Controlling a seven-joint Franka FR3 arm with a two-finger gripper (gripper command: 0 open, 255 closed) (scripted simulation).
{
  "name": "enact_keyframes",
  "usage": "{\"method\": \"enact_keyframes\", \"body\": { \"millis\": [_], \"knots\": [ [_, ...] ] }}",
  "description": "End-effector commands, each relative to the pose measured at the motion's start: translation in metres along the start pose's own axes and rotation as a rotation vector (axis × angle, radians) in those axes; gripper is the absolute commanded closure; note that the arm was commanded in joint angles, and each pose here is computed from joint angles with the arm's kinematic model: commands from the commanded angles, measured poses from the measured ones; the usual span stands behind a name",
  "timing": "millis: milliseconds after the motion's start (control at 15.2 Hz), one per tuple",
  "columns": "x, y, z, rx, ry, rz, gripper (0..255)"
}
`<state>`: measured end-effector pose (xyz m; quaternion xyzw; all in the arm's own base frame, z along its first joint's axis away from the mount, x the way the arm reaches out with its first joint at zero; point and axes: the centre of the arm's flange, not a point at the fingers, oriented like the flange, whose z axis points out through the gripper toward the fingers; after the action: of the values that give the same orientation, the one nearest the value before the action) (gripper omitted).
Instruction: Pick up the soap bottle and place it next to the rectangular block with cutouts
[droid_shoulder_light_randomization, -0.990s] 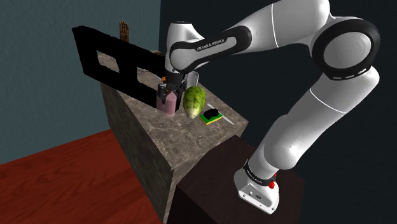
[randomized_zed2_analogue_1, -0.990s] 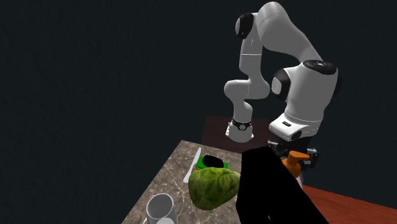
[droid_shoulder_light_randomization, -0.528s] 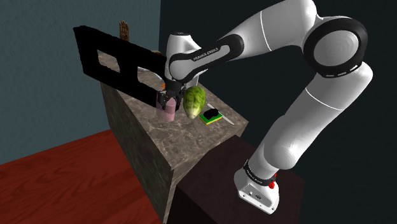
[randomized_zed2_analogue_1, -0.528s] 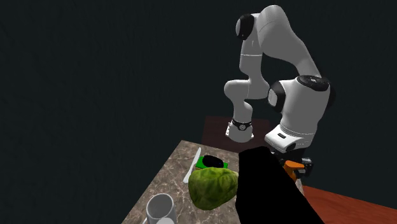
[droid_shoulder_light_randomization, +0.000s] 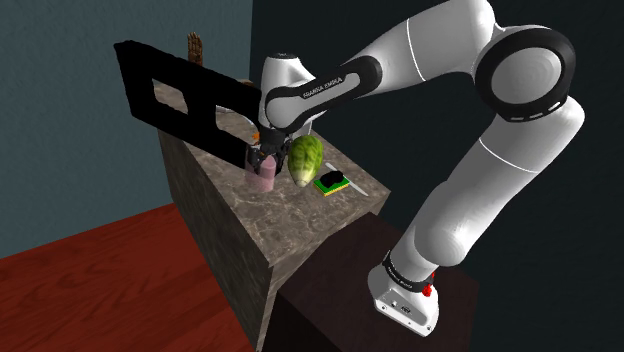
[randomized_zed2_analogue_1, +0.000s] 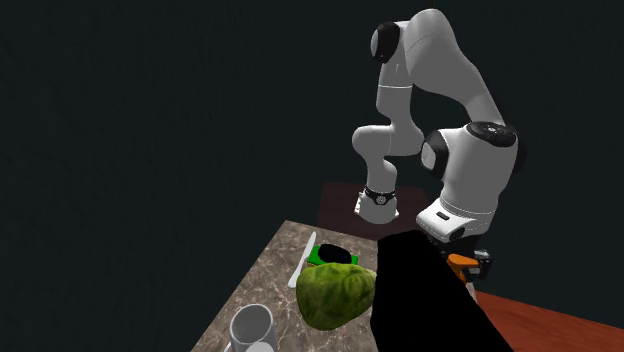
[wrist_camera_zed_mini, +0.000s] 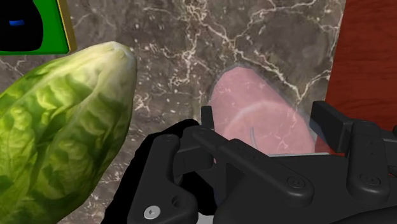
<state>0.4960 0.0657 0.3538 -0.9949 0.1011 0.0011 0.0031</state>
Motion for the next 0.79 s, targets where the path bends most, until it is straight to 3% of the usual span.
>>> {"method": "enact_keyframes", "body": {
  "millis": [0, 330, 594, 726],
  "knots": [
    [0.002, 0.006, 0.002, -0.002, -0.003, 0.011, 0],
    [0.002, 0.006, 0.003, -0.002, -0.003, 0.011, 0],
    [0.002, 0.006, -0.047, -0.002, -0.003, 0.011, 0],
    [0.002, 0.006, -0.047, -0.002, -0.003, 0.011, 0]
  ]
}}
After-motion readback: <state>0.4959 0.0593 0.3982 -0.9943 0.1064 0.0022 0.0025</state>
